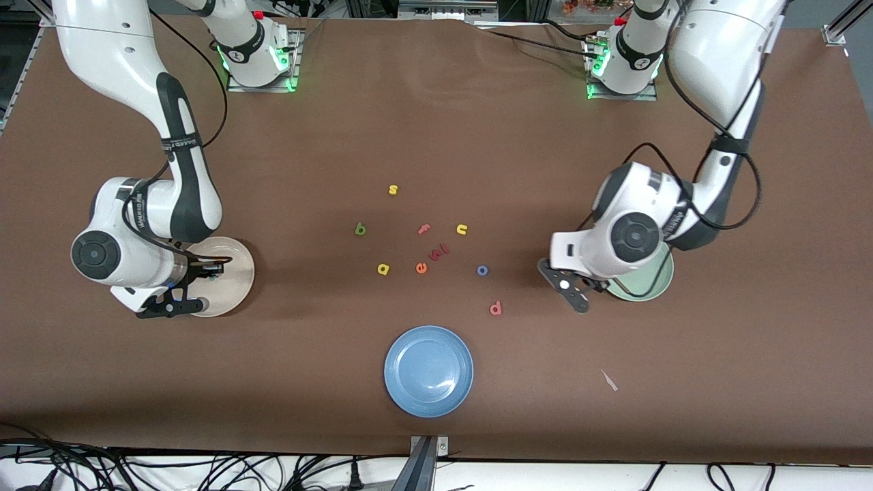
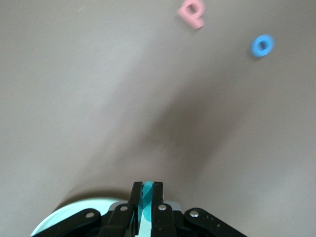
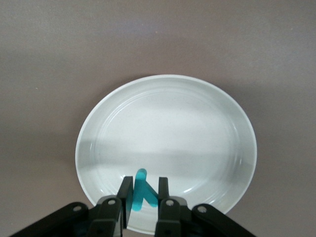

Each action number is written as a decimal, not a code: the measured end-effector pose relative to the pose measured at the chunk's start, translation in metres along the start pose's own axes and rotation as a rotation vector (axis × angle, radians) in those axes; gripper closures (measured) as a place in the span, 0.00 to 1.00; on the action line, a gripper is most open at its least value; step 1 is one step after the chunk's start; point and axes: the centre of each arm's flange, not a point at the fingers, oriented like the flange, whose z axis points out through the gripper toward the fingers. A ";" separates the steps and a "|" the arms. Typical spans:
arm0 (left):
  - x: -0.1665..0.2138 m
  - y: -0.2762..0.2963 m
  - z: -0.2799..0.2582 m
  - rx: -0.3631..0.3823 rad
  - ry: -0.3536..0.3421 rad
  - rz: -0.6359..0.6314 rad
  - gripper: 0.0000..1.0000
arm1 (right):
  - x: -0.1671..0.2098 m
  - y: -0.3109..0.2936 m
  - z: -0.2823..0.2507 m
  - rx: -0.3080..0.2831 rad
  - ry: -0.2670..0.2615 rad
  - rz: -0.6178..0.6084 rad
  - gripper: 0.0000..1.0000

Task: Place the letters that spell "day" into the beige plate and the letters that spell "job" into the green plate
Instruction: 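Move the right gripper over the cream plate while the left gripper nears green, then open both grippers to drop the y and l onto the plates, then reach the right gripper to green q while the left gripper reaches blue o, then close the right gripper on the q while the left gripper grips the o, then move the right gripper over the cream plate while the left gripper nears green, then open both grippers to drop the q and o onto the plates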

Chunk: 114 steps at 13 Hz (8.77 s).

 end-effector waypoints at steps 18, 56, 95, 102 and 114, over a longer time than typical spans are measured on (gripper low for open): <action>-0.052 -0.043 0.047 -0.019 -0.122 0.005 0.92 | -0.019 -0.164 -0.029 0.102 -0.062 0.199 0.00; 0.111 0.166 0.086 -0.092 0.219 -0.627 0.00 | -0.097 -0.323 0.069 0.097 0.070 0.337 0.34; -0.026 0.006 0.021 0.055 -0.134 -0.430 0.75 | -0.014 -0.014 0.025 0.002 0.009 -0.368 0.59; -0.102 -0.030 0.084 -0.016 -0.098 -0.333 0.75 | -0.011 -0.109 0.007 0.066 0.027 -0.217 0.00; -0.121 -0.039 0.073 0.011 -0.013 -0.268 0.00 | -0.017 -0.295 0.003 0.153 0.101 0.270 0.00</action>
